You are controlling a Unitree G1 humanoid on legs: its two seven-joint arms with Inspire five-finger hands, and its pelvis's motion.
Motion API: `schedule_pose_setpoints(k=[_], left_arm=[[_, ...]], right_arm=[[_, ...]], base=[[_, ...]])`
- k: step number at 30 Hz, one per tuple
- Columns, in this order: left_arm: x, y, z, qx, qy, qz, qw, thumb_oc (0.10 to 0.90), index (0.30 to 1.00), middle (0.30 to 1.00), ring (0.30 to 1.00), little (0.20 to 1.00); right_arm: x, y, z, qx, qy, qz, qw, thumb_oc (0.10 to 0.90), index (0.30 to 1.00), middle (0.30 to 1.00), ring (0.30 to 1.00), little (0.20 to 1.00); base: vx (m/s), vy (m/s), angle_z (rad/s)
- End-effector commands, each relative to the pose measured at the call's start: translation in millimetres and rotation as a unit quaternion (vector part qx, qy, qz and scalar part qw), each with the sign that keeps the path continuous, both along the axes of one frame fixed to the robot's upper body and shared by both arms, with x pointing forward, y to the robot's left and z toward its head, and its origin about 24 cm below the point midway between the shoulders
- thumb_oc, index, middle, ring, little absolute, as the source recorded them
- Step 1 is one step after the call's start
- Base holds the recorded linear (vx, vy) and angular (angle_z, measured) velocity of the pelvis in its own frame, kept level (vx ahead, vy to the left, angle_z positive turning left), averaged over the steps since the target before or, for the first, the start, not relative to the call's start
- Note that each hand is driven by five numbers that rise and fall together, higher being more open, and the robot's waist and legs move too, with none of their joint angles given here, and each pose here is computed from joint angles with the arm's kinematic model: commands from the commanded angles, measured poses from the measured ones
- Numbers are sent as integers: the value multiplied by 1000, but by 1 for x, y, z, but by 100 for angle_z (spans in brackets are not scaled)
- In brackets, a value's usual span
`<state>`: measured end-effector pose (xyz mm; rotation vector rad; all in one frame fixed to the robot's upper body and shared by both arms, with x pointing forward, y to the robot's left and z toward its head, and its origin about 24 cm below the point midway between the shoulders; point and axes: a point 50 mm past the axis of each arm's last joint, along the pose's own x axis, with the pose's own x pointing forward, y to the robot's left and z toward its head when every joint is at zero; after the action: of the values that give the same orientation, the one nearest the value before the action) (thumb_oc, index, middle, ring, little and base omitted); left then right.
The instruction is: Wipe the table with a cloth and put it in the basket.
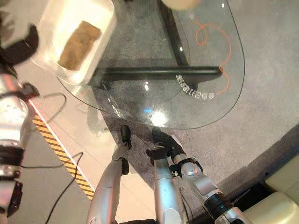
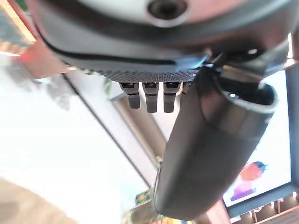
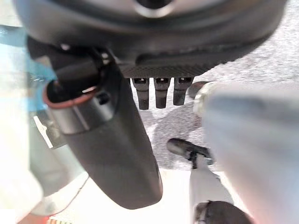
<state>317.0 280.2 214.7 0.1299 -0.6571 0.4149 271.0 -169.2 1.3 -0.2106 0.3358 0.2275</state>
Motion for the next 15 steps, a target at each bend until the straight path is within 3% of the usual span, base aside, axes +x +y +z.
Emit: schedule_pose_setpoints(k=[1, 6, 8, 10, 13, 15], left_arm=[[-12, 5, 28, 5, -82, -25, 996, 800, 900, 900, 900, 900], [-14, -15, -61, -43, 64, -84, 993, 800, 900, 900, 900, 900], [-21, -26, -123, -77, 182, -116, 973, 800, 900, 900, 900, 900], [-27, -29, -144, -87, 220, -124, 964, 800, 900, 900, 900, 900], [-50, -32, -201, -112, 332, -123, 929, 800, 900, 900, 900, 900], [-76, -36, -251, -148, 436, -126, 879, 800, 900, 900, 900, 900]], right_arm=[[-14, 7, -6, 33, -12, 5, 999, 800, 900, 900, 900, 900], [-28, 4, -38, 55, 49, -38, 997, 800, 900, 900, 900, 900], [-37, -1, -55, 54, 90, -67, 992, 800, 900, 900, 900, 900], [-39, -3, -61, 49, 103, -76, 991, 800, 900, 900, 900, 900], [-53, -16, -80, 58, 154, -108, 980, 800, 900, 900, 900, 900], [-70, -28, -98, 65, 201, -144, 967, 800, 900, 900, 900, 900]], base=[[-164, -222, 6], [-118, -196, 17], [-65, -135, 4], [-9, -55, 9], [44, -66, 8], [98, -58, 4]])
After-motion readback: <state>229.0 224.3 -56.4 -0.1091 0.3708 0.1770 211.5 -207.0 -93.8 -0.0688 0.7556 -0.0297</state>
